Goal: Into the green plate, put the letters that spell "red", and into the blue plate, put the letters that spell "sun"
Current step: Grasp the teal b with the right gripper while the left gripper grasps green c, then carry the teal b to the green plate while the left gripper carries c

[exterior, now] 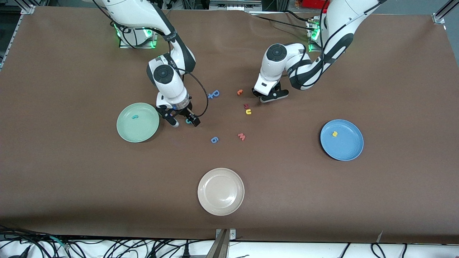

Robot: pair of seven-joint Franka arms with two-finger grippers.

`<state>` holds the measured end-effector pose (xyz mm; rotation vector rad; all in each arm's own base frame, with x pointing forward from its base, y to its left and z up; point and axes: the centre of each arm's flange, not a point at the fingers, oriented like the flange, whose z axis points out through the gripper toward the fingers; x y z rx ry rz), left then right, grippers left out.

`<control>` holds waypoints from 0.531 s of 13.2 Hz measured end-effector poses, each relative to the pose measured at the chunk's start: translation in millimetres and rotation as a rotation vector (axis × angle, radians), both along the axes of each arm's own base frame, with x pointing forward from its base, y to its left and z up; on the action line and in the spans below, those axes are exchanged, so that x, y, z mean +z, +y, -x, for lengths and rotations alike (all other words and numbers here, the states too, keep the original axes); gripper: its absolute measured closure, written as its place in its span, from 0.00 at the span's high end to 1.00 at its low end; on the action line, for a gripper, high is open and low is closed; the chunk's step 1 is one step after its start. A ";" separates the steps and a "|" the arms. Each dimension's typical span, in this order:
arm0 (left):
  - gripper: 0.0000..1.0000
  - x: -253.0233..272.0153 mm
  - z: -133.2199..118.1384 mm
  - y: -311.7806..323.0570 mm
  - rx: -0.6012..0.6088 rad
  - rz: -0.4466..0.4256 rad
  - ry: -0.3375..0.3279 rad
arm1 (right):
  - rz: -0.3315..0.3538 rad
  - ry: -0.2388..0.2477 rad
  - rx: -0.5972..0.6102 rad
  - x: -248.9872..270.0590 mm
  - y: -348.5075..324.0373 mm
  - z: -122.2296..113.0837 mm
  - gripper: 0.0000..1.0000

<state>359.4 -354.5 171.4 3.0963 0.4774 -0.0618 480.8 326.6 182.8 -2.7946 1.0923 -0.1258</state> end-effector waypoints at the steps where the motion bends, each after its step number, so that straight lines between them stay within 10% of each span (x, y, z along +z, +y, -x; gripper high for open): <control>1: 0.27 0.0 0.0 0.0 0.001 0.000 0.000 | 0.001 0.000 0.000 -2.8 -0.6 0.9 0.81; 7: 0.27 1.1 -6.4 2.4 0.013 0.001 -0.005 | 0.002 -0.005 0.000 -12.0 -2.6 4.1 0.61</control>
